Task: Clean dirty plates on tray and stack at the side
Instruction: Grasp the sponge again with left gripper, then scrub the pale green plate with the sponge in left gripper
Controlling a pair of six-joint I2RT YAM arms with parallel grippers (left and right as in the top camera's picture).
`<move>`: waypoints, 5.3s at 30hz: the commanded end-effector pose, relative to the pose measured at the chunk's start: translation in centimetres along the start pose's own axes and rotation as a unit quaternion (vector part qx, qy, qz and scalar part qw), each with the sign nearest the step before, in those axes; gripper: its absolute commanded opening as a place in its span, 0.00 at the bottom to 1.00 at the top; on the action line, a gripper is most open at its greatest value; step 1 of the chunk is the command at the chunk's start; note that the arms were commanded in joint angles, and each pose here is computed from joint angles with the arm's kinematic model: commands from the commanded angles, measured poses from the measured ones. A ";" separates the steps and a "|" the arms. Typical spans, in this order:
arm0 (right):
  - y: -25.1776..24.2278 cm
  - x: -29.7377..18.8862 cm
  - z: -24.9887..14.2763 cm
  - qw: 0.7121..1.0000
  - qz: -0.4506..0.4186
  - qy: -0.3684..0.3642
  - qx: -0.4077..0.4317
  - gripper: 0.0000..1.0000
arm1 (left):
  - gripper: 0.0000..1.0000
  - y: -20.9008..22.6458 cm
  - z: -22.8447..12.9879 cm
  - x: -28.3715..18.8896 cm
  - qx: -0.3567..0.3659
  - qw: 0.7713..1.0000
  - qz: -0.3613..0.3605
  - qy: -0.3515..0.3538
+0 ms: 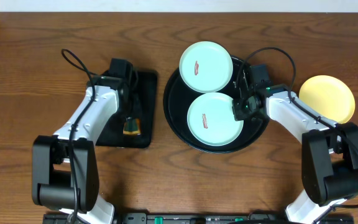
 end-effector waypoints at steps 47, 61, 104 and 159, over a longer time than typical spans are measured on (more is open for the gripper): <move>-0.5 0.6 -0.4 1.000 -0.020 0.004 0.011 0.01 | 0.07 -0.7 0.1 4.3 0.013 1.000 0.025 0.004; -0.6 0.6 -0.5 0.999 -0.024 0.007 0.033 0.01 | 0.08 -6.6 3.8 -7.3 0.005 0.989 -0.138 -0.054; -0.7 0.6 -1.0 0.997 -0.030 0.020 0.061 0.01 | 0.07 -18.2 -0.9 7.2 -0.002 0.996 0.086 -0.004; -0.8 0.6 -1.2 0.998 -0.033 0.025 0.039 0.01 | 0.07 -8.6 2.0 -8.4 -0.026 0.995 0.079 -0.053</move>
Point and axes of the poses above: each gripper's point midway between its finger pads, its own x axis out along the fingers, its own y axis along the line the jaws close on, z = x × y, the point moved 8 cm from there along -x, back along the fingers, and after that the axes turned 12 degrees about x, right-handed, at the moved point
